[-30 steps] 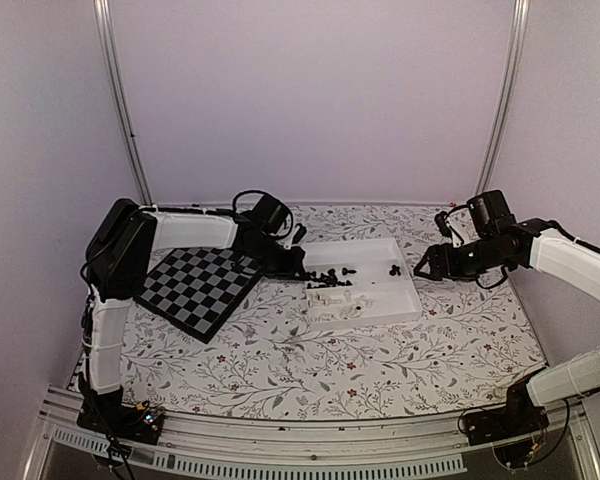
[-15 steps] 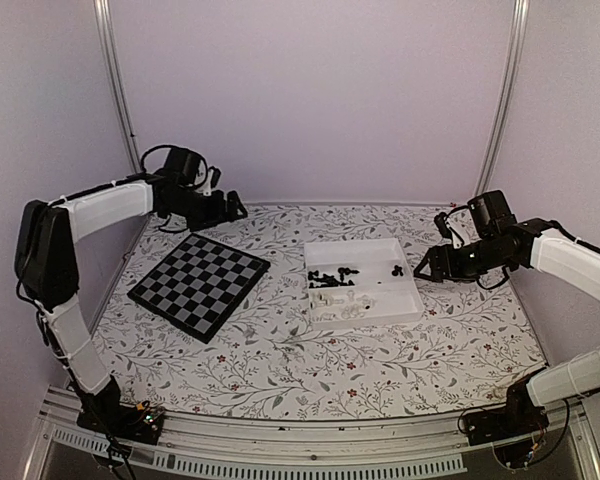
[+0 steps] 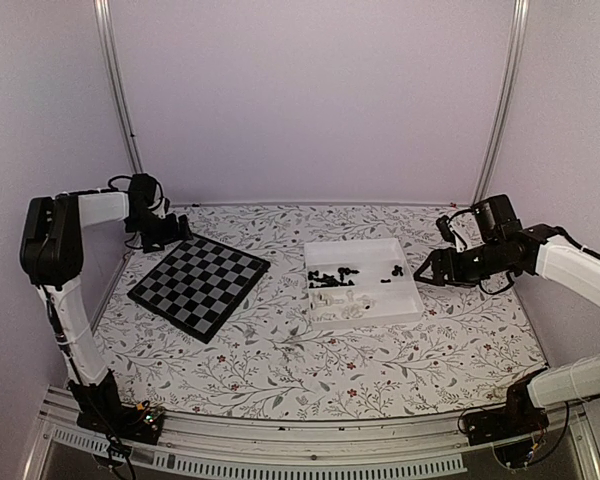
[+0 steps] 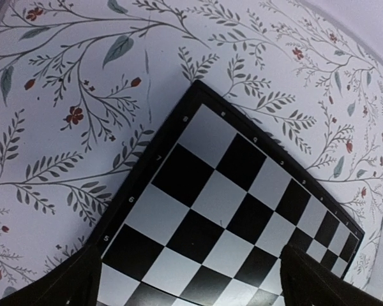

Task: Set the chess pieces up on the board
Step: Adjust the storage box at the center of the board, then adjust the chessboard at the center of the board.

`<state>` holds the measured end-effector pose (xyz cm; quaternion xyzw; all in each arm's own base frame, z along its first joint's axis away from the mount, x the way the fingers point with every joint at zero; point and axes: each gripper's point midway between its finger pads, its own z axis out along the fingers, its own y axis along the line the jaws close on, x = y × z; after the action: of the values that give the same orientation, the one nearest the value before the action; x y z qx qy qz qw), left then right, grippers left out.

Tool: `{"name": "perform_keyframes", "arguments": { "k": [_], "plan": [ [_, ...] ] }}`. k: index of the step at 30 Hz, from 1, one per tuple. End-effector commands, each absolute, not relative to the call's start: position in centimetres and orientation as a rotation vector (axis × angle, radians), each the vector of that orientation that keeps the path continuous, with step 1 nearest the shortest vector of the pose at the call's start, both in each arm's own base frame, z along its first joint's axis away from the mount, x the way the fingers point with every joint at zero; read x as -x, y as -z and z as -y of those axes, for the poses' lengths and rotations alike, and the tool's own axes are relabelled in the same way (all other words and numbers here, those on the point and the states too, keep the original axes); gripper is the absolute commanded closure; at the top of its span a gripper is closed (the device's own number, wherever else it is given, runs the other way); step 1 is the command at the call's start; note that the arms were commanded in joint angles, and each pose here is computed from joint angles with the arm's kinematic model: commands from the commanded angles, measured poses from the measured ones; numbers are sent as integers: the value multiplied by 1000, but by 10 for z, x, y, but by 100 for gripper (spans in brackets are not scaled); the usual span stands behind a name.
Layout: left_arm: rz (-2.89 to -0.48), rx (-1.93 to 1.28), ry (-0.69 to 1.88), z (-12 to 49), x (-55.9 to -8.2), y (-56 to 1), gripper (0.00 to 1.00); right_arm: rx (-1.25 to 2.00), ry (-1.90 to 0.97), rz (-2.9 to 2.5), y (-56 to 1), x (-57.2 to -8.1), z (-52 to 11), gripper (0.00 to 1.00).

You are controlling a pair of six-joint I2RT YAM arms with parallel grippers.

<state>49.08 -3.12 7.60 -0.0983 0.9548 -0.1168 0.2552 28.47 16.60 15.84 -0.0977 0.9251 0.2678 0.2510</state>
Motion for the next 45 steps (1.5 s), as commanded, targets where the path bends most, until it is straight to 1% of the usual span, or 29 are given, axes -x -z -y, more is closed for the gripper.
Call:
{"name": "perform_keyframes", "arguments": {
  "k": [1,7,11,16,22,27,30,36,40,42,45],
  "plan": [
    [-2542,240,311,9,-503,-82,1,242,-776,-2483,-164,-277,-167,22],
    [-2600,196,316,-1,-510,-67,1,196,-760,-2496,-159,-274,-162,22],
    [-2602,210,424,1,-506,-55,1,181,-759,-2489,-160,-273,-161,22],
    [-2648,159,404,0,-491,-38,1,171,-750,-2502,-159,-270,-159,22],
    [-2703,144,472,12,-466,-24,1,191,-752,-2504,-153,-266,-158,22],
    [-2707,134,551,27,-435,-37,7,190,-770,-2496,-153,-268,-161,22],
    [-2725,129,582,42,-405,-38,9,199,-767,-2494,-150,-267,-161,22],
    [-2813,-64,600,101,-341,-25,11,203,-797,-2514,-138,-264,-164,23],
    [-2876,-142,579,124,-301,-16,13,206,-813,-2517,-136,-265,-166,23],
    [-2874,-129,536,124,-294,-20,14,210,-819,-2515,-137,-267,-168,23],
    [-2817,-103,591,130,-294,-39,15,226,-822,-2516,-139,-269,-170,23]
  ]
}}
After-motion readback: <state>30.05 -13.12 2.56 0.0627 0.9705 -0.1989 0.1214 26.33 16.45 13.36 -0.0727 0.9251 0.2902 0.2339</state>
